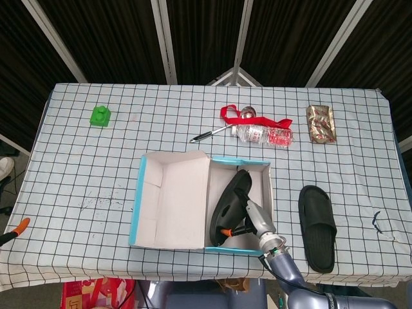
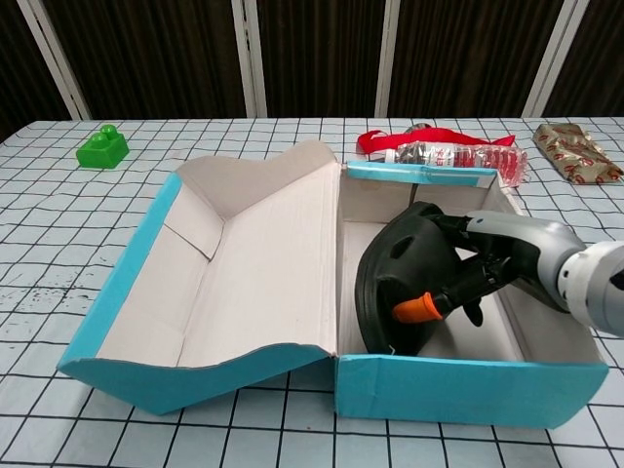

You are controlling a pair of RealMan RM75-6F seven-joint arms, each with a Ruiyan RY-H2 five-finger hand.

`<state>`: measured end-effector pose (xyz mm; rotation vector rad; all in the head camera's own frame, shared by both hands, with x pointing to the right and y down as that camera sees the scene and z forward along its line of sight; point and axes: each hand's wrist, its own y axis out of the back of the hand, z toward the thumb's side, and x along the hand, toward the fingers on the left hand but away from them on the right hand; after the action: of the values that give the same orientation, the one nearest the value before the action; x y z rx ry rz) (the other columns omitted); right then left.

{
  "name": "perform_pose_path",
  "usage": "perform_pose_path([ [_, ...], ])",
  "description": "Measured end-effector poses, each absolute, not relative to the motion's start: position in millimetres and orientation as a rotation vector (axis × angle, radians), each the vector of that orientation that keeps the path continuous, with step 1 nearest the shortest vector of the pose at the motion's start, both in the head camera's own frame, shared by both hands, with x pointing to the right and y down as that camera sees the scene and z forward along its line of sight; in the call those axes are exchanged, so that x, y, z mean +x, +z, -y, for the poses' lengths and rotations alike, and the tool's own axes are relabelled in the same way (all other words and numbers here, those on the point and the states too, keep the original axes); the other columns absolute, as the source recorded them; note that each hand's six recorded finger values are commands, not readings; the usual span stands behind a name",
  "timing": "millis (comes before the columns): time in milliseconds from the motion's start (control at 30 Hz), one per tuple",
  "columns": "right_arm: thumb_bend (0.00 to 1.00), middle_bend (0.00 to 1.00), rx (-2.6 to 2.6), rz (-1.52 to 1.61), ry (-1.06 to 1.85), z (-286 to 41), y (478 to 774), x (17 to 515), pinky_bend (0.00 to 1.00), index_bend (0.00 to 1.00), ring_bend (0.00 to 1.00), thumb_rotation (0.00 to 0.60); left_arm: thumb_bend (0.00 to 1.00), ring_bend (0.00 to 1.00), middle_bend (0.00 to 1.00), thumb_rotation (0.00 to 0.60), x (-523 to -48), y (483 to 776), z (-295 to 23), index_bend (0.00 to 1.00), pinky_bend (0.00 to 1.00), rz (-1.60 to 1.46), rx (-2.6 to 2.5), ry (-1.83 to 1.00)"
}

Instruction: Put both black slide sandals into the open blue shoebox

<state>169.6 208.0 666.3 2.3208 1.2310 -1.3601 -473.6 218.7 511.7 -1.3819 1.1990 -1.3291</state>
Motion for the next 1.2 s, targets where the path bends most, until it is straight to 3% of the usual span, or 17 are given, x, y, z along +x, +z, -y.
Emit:
perform_pose_path([
  [800,0.0,0.0,2.388,-1.148,-1.377,-217.2,663.8,160.3,0.7,0.0,0.66,0.6,0.08,0.0,0.0,0.6,-473.7,510.8,-218.9,0.13,0.1,-1.2,-1.383,-1.327],
  [1033,0.0,0.0,2.401,-1.122,-1.397,-218.8,665.4,159.7,0.71,0.0,0.5,0.6,0.08,0.0,0.0,0.6,-473.5,511.7,-218.9,0.13,0.1,-1.197,-1.384,-1.33],
  [1200,0.0,0.0,2.405,-1.124,-1.387,-218.4,664.7,158.7,0.73,0.0,0.28,0.6,0.08,0.0,0.0,0.6,-472.9,512.3,-219.1,0.14,0.1,-1.193,-1.385,-1.332],
])
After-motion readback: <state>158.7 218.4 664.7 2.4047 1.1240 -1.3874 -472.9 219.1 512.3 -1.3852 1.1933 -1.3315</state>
